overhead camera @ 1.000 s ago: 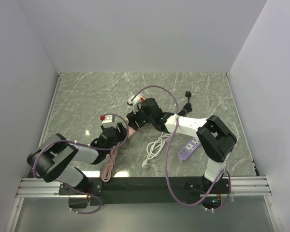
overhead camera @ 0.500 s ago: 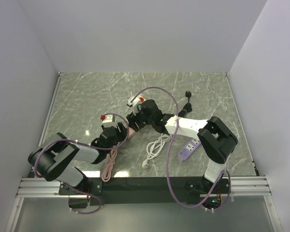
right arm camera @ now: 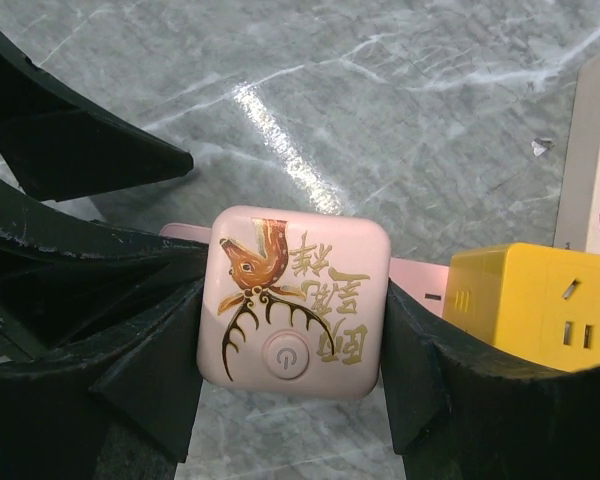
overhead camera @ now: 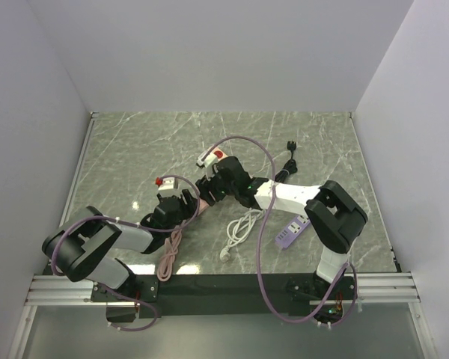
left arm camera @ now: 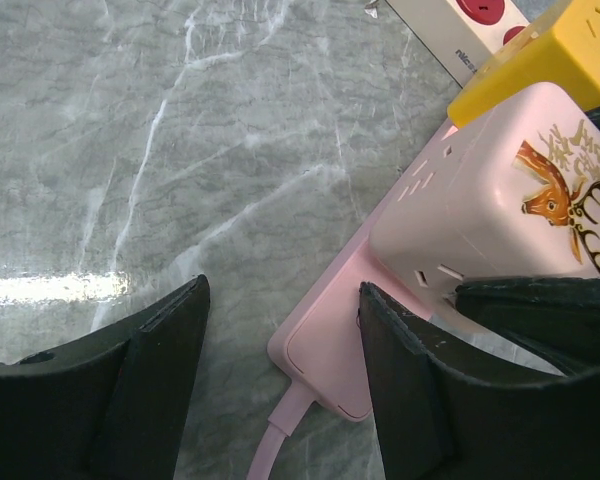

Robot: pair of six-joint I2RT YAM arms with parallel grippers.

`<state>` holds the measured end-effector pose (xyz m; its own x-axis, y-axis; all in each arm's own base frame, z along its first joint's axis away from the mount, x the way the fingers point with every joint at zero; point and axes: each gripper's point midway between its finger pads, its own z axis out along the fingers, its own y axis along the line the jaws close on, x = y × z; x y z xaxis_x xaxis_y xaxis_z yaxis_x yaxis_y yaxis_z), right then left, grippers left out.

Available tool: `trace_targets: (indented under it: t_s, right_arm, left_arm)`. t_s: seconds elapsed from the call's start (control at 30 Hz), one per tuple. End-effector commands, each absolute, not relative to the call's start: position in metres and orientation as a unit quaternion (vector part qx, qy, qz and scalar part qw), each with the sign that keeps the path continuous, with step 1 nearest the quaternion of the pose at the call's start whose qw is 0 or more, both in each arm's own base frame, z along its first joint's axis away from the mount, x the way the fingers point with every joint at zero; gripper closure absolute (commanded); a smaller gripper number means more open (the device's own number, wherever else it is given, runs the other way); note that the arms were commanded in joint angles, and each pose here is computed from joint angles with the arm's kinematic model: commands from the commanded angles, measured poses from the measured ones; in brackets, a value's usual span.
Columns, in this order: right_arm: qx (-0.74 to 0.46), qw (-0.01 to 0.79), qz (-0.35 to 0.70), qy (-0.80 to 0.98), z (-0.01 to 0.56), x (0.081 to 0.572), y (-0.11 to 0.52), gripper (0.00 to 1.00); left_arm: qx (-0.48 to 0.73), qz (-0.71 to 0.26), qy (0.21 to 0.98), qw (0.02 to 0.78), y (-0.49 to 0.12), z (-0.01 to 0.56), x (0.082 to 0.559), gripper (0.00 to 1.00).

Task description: Insert the plug

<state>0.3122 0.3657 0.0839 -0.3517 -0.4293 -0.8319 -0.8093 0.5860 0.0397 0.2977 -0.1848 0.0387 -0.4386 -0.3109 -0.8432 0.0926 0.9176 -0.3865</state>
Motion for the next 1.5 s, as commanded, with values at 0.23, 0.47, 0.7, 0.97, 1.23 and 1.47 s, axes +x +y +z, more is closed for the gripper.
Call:
trace_targets:
  t_s: [0.23, 0.47, 0.7, 0.97, 1.23, 1.47]
  right_arm:
    - [-0.385, 0.373, 0.211, 0.817, 0.059, 0.294, 0.359, 1.00]
    - [-0.376, 0.370, 0.185, 0.829, 0.046, 0.292, 0.355, 1.00]
    - [-0.376, 0.356, 0.150, 0.842, 0.022, 0.279, 0.337, 1.00]
    - [-0.367, 0.339, 0.132, 0.856, 0.000, 0.276, 0.328, 1.00]
    - [-0.372, 0.317, 0.118, 0.865, -0.021, 0.274, 0.324, 1.00]
    - [-0.371, 0.286, 0.116, 0.876, -0.044, 0.262, 0.319, 1.00]
  left_arm:
    - [-0.057, -0.203, 0.824, 0.527, -0.189, 0.044, 0.296, 0.34]
    - [-0.059, -0.202, 0.824, 0.527, -0.188, 0.043, 0.296, 0.36]
    - [-0.062, -0.194, 0.825, 0.527, -0.183, 0.041, 0.295, 0.40]
    - [-0.067, -0.195, 0.827, 0.523, -0.182, 0.038, 0.295, 0.40]
    - [-0.074, -0.188, 0.827, 0.525, -0.175, 0.038, 0.295, 0.40]
    - [-0.081, -0.185, 0.827, 0.525, -0.169, 0.038, 0.294, 0.41]
